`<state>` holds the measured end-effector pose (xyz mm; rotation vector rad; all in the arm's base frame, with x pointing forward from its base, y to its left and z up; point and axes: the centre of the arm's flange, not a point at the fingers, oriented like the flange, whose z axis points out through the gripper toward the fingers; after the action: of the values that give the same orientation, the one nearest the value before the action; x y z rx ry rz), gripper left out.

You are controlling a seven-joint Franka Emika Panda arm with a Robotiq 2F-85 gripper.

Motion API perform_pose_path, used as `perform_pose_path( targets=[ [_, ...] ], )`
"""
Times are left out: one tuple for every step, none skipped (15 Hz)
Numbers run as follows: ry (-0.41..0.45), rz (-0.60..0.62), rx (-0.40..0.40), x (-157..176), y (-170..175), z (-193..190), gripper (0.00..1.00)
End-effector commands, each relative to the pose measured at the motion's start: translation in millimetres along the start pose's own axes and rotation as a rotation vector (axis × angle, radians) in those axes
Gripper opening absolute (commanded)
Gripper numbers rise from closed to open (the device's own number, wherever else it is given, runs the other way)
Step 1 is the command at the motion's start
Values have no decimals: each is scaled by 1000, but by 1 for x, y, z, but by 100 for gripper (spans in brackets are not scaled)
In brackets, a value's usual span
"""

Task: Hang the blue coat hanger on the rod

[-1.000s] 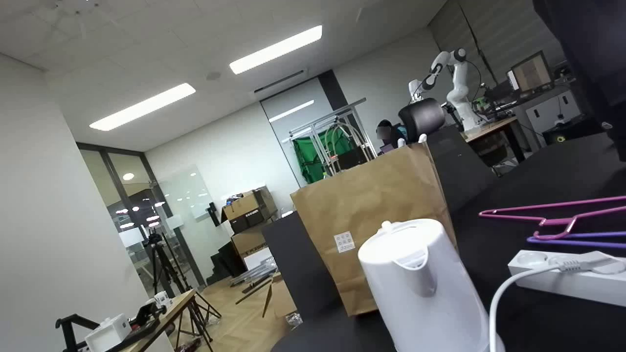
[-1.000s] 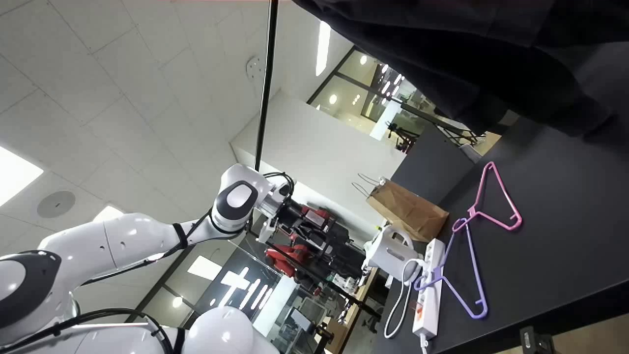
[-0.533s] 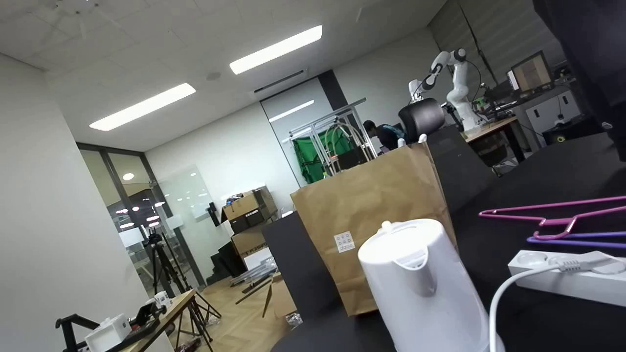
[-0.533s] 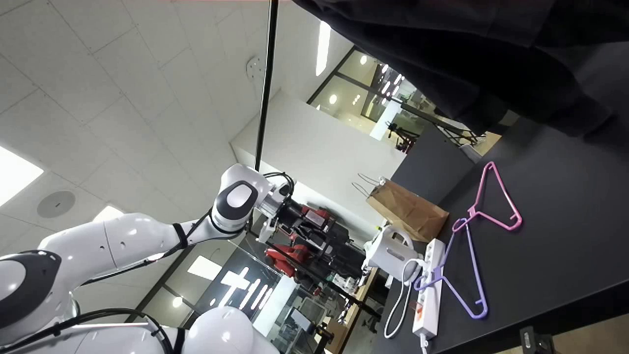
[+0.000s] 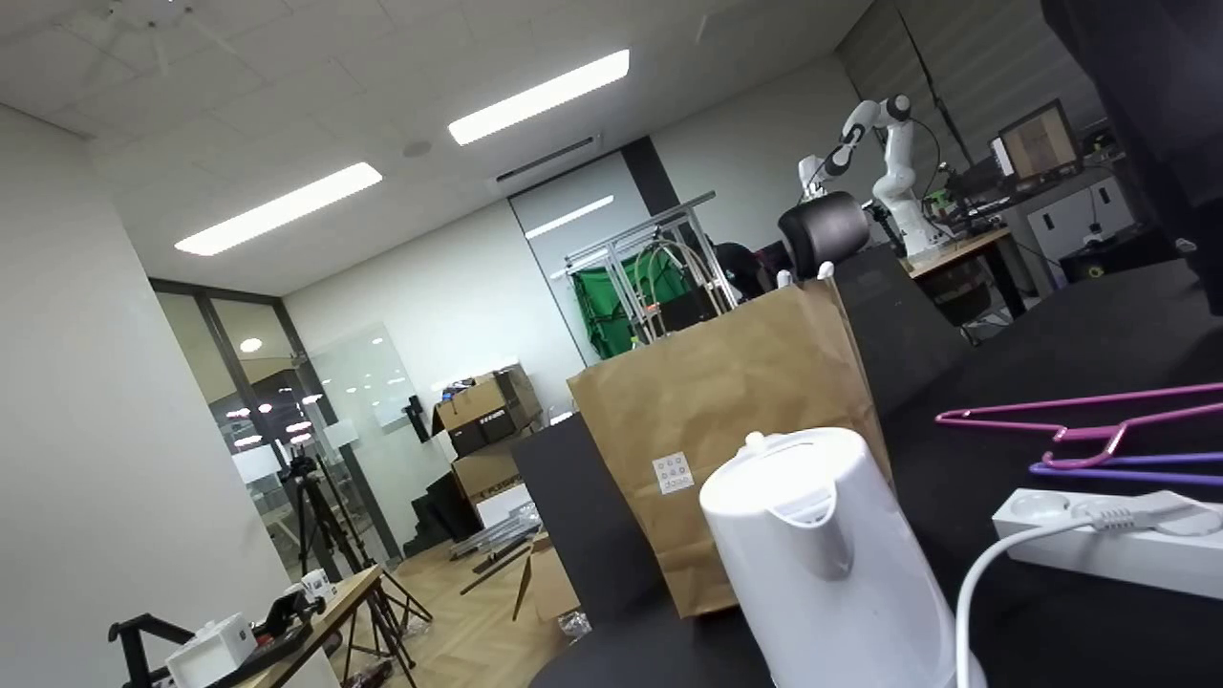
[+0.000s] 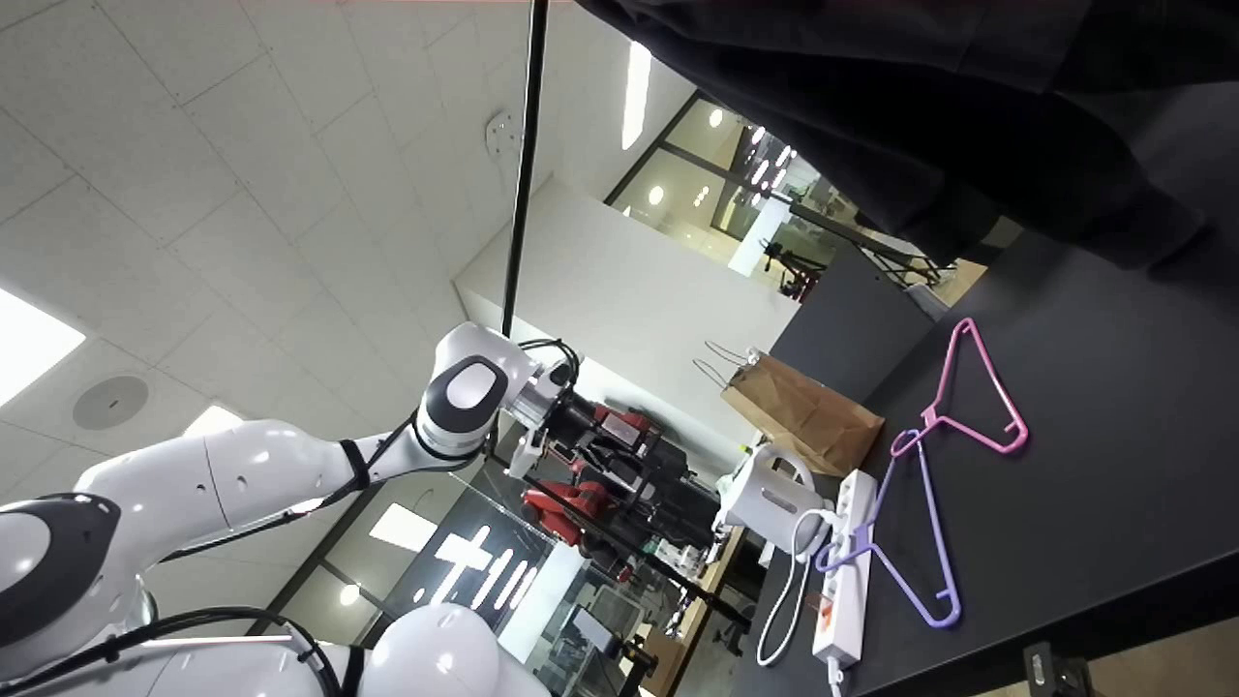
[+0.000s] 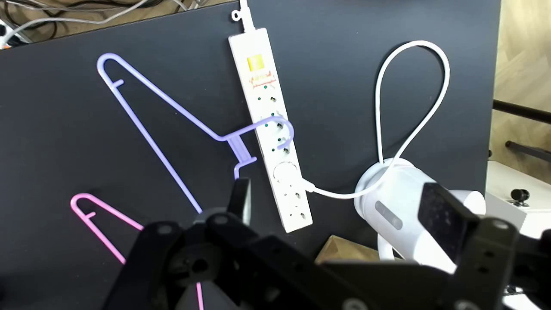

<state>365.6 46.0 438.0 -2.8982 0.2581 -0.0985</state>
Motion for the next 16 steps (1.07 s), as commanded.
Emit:
perform_pose_path(
  targets=[
    [0,0,0,0,0,0,100],
    [0,0,0,0,0,0,100],
    [0,0,0,0,0,0,100],
    [4,-10,-14,1,3,3,100],
    [2,-25,-23,2,6,7,100],
    [1,-41,-40,3,9,11,100],
    [-6,-69,-50,5,12,16,100],
    [-17,-95,-59,6,15,23,100],
    [-27,-108,-66,8,18,30,100],
    [-33,-122,-70,10,21,38,100],
    [-45,-134,-74,11,25,49,100],
    [-51,-146,-77,13,28,59,100],
    [-61,-158,-80,15,32,70,100],
    [-67,-177,-85,17,36,81,100],
    [-86,-217,-84,19,40,90,100],
    [-103,-270,-89,21,45,99,100]
  ],
)
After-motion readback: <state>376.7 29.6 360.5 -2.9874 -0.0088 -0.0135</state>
